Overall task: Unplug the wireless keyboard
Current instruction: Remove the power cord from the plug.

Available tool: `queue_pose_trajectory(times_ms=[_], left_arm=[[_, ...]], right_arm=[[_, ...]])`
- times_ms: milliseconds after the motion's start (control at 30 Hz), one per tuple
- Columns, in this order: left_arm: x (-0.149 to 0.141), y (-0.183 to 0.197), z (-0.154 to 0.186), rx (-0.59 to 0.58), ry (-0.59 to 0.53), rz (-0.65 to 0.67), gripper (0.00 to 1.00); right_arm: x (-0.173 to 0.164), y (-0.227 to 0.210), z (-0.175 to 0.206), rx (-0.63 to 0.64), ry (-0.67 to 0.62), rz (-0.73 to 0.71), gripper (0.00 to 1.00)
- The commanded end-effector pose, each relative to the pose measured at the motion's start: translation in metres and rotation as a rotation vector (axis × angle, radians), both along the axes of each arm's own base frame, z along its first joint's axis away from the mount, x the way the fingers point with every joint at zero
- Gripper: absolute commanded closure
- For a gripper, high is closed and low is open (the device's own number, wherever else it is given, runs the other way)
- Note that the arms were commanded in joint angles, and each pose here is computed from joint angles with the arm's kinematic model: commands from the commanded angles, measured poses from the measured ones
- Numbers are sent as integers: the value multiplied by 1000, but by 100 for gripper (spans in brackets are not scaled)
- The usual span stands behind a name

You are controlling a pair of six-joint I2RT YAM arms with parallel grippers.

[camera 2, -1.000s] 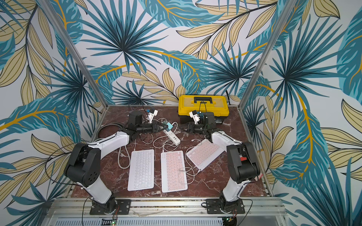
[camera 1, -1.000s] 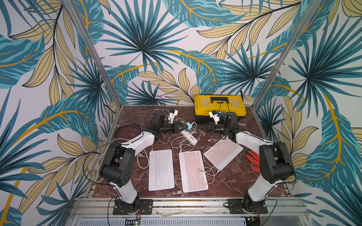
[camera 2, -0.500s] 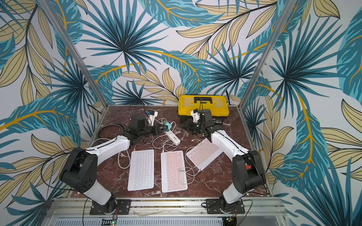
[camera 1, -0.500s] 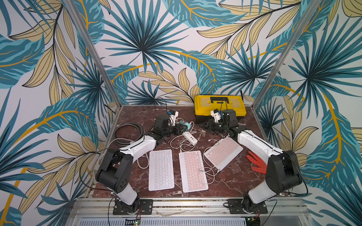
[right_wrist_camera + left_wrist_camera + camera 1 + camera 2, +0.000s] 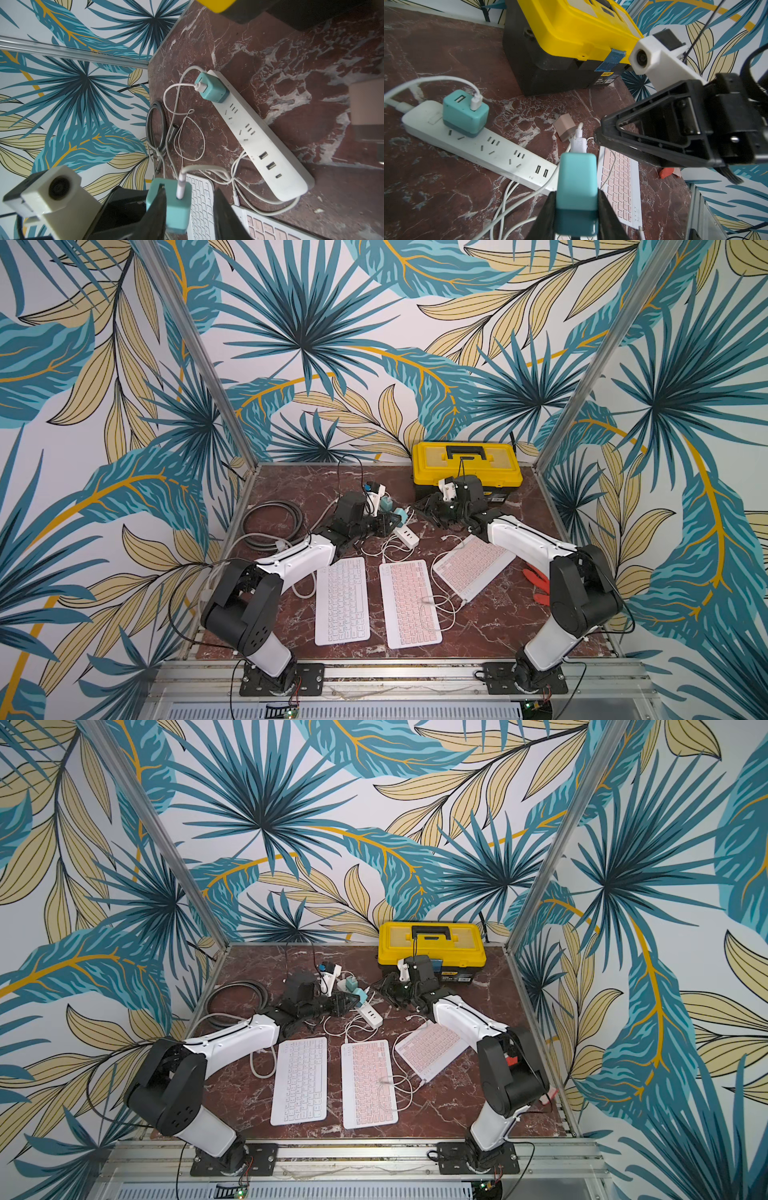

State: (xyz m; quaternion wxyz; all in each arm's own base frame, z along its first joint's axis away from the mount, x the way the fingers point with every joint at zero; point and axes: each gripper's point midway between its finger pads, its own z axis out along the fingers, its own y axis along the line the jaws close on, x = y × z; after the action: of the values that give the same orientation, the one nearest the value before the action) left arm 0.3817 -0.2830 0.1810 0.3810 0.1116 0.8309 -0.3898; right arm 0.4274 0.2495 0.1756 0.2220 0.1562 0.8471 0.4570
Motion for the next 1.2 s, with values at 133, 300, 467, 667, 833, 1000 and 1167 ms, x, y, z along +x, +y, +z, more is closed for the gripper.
queue_pose_trajectory(times_ms=[133, 300, 467, 667, 833, 1000, 1167], left_arm=[[-1, -5, 16, -5, -63, -15, 100], [-1, -7, 16, -3, -63, -12, 100], [-2, -8, 12, 1, -56, -9, 100], [-1, -11, 11, 2, -53, -9, 100], [1, -14, 8, -2, -38, -11, 100], [1, -17, 7, -7, -31, -30, 82], [-1, -21, -5, -4, -6, -63, 51]], right_arm=[[9, 18, 3, 47, 0, 11, 61], [9, 20, -5, 50, 28, 11, 65], [9, 23, -10, 61, 51, 12, 72], [9, 20, -15, 61, 77, -15, 84], [9, 18, -12, 51, 66, -20, 93], [8, 20, -10, 58, 67, -13, 94], [7, 19, -6, 62, 63, -15, 94]])
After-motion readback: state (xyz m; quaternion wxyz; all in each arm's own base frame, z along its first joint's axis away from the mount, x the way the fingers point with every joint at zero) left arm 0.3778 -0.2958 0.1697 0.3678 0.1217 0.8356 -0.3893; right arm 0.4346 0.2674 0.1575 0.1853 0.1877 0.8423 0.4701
